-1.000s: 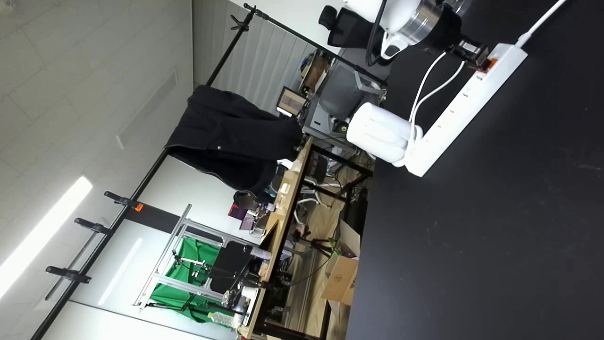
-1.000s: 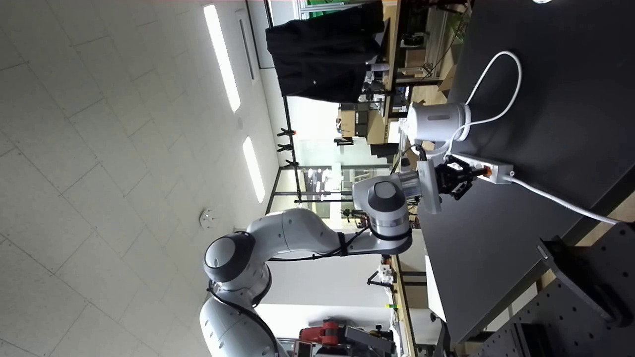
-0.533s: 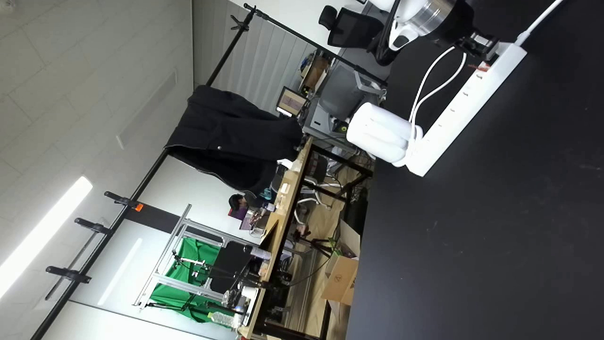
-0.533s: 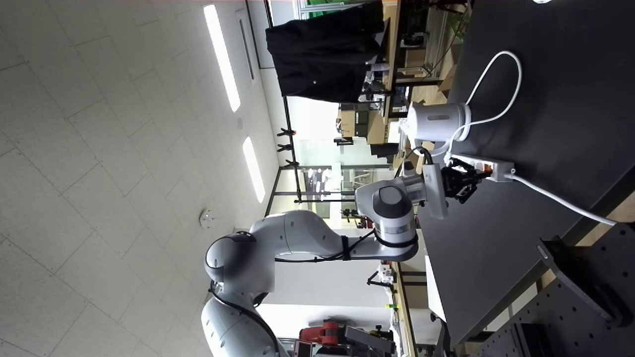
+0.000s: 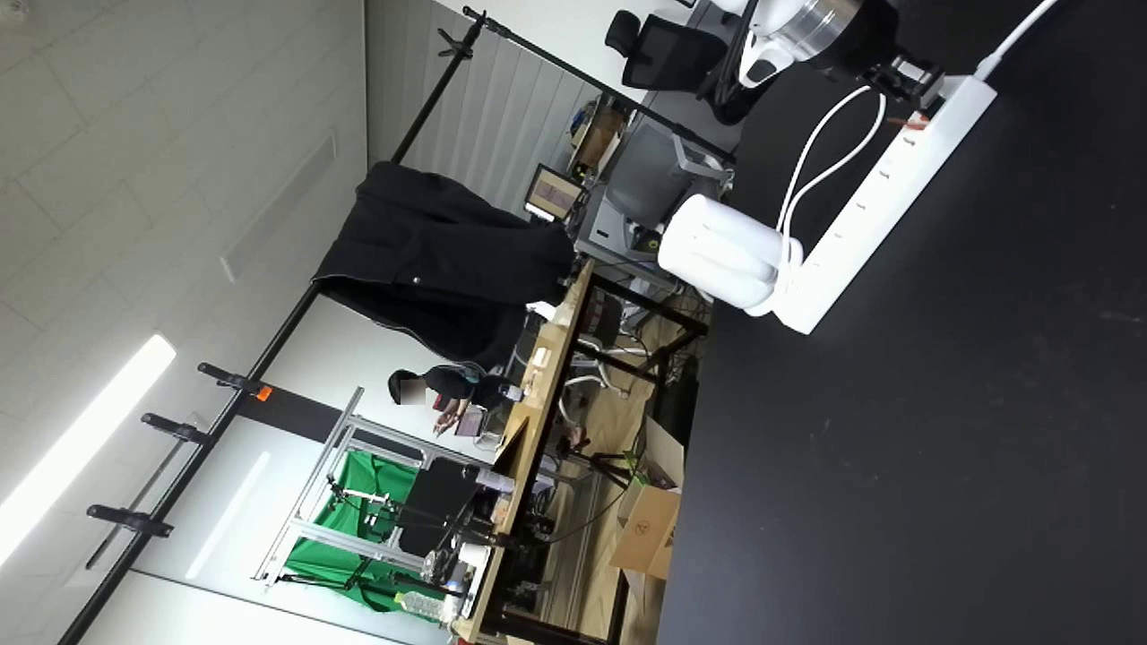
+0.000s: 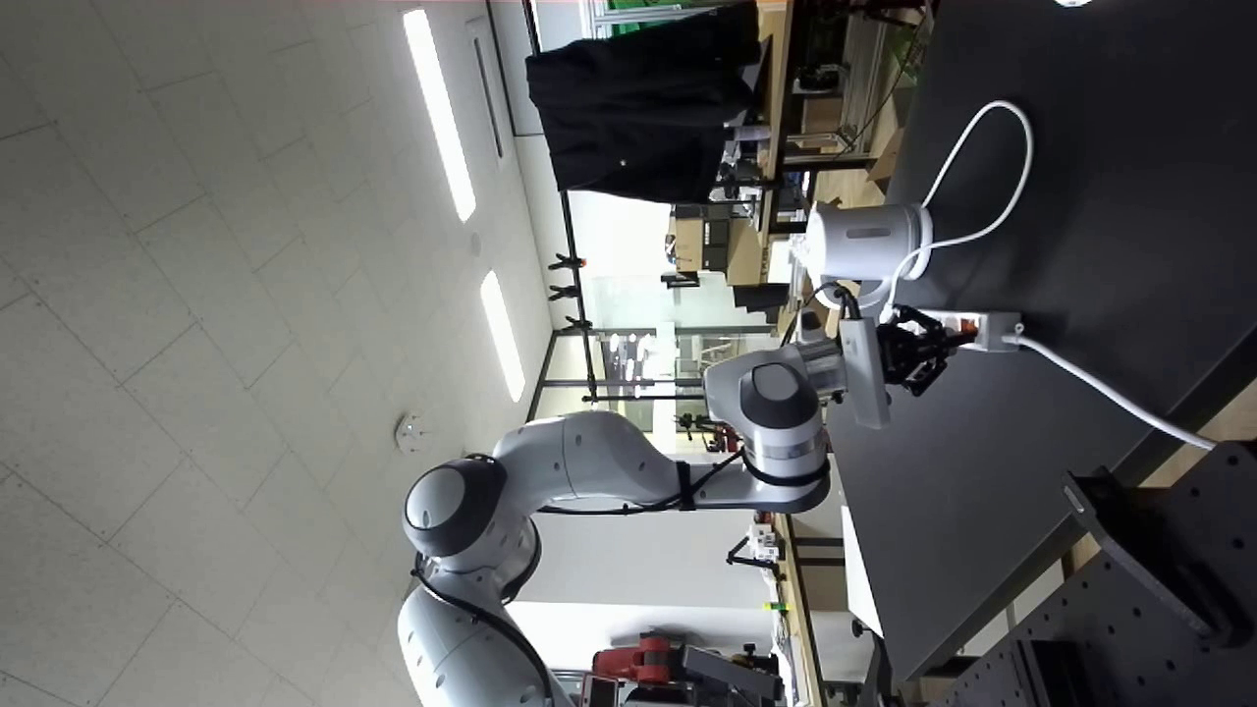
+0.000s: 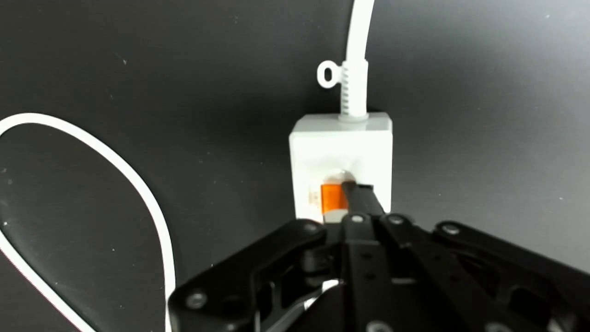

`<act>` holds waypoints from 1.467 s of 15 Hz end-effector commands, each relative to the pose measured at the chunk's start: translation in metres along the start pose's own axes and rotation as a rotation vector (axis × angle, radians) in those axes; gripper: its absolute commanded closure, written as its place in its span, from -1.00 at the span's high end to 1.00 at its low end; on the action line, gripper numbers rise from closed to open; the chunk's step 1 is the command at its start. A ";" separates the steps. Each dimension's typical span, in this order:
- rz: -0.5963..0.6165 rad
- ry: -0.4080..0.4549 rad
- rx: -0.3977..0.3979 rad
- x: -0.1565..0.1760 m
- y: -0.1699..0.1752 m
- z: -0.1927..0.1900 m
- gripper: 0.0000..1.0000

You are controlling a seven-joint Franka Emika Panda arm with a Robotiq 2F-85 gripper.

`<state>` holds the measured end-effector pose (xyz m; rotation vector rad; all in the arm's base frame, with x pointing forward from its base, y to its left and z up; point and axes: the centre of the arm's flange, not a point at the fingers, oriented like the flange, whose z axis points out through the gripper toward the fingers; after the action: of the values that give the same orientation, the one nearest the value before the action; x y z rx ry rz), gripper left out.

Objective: Push the first button from the right of the adaptor.

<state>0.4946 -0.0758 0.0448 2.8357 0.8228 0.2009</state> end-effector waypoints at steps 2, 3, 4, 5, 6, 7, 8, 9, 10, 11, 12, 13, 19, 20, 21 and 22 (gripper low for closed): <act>0.059 0.006 0.015 -0.005 0.021 0.013 -1.00; 0.066 0.013 0.015 -0.005 0.023 0.011 -1.00; 0.072 0.017 0.014 -0.005 0.025 0.010 -1.00; 0.074 0.019 0.014 -0.005 0.026 0.009 -1.00; 0.076 0.021 0.012 -0.004 0.026 0.008 -1.00; 0.075 0.022 0.008 -0.003 0.027 0.007 -1.00; 0.073 0.020 0.007 -0.001 0.027 0.006 -1.00; 0.070 0.019 0.007 0.001 0.028 0.005 -1.00; 0.068 0.016 0.006 0.003 0.028 0.004 -1.00; 0.066 0.014 0.004 0.005 0.029 0.003 -1.00; 0.066 0.011 0.005 0.006 0.030 0.003 -1.00; 0.066 0.006 0.006 0.007 0.031 0.004 -1.00; 0.076 -0.030 0.038 0.007 0.036 0.013 -1.00; 0.080 -0.037 0.049 0.007 0.037 0.016 -1.00; 0.084 -0.044 0.060 0.006 0.040 0.018 -1.00; 0.089 -0.050 0.080 0.005 0.043 0.022 -1.00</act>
<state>0.5162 -0.0994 0.0475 2.8957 0.7276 0.1603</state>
